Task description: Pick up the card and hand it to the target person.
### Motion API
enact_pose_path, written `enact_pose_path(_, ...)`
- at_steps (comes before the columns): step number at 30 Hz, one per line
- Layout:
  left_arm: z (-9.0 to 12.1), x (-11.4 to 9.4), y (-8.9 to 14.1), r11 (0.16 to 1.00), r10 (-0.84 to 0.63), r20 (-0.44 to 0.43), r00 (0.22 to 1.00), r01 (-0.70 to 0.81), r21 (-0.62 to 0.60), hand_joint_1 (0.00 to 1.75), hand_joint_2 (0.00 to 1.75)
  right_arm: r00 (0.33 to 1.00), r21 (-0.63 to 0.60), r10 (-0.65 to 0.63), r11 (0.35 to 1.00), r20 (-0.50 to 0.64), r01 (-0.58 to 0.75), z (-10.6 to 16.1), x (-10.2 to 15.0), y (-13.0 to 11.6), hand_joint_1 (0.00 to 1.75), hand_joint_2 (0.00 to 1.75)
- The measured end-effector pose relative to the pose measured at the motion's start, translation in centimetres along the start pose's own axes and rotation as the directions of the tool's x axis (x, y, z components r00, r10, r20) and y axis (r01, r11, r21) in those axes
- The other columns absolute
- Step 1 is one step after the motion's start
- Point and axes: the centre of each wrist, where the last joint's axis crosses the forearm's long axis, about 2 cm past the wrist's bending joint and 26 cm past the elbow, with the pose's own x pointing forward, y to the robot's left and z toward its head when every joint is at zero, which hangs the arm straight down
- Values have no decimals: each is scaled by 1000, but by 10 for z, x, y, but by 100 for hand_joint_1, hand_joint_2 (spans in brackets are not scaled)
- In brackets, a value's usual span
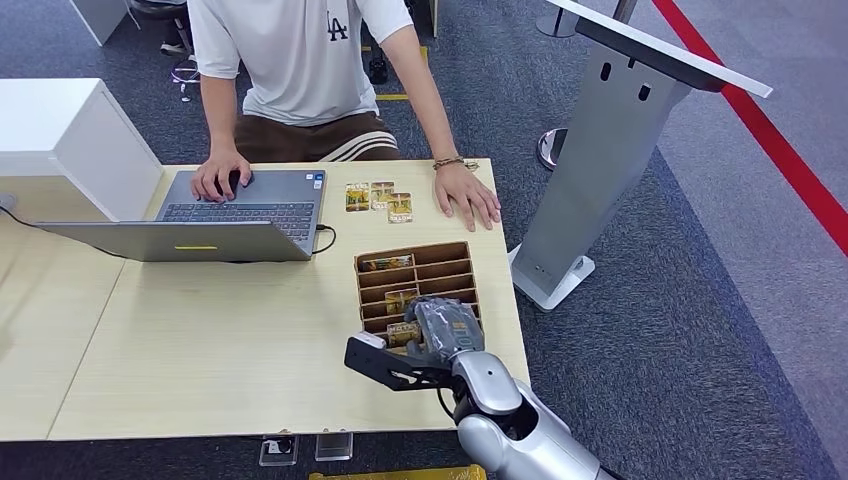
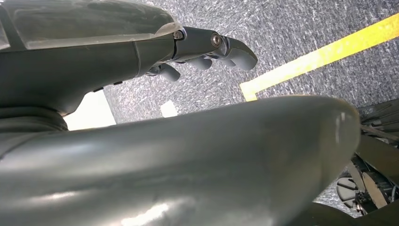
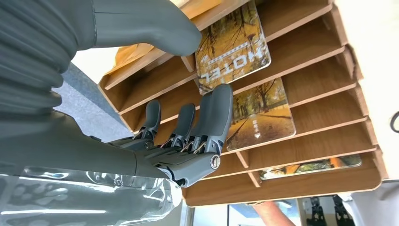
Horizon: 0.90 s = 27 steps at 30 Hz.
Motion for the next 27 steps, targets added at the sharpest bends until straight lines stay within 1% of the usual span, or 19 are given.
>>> enact_pose_path(4, 0, 0, 0, 1000, 0, 0, 1000, 0, 0, 0, 0, 1000, 6, -1, 1000, 9, 0, 0, 1, 2, 88, 175)
enact_pose_path(11, 0, 1, 0, 1000, -1, 2, 1000, 1, 1, 0, 0, 1000, 16, -3, 1000, 13, 3, 0, 2, 4, 85, 175)
enact_pose_path(16, 0, 2, 1, 1000, -3, 4, 1000, 3, 1, 0, 0, 1000, 11, -8, 1000, 24, 8, 0, 3, 5, 77, 175)
enact_pose_path(21, 0, 3, 1, 1000, -4, 5, 1000, 4, 0, 0, 0, 1000, 2, -11, 1000, 27, 11, 0, 3, 5, 75, 175)
enact_pose_path(27, 0, 3, 1, 1000, -6, 6, 1000, 6, -1, 0, 0, 999, -16, -17, 1000, 28, 18, -1, 4, 2, 75, 175)
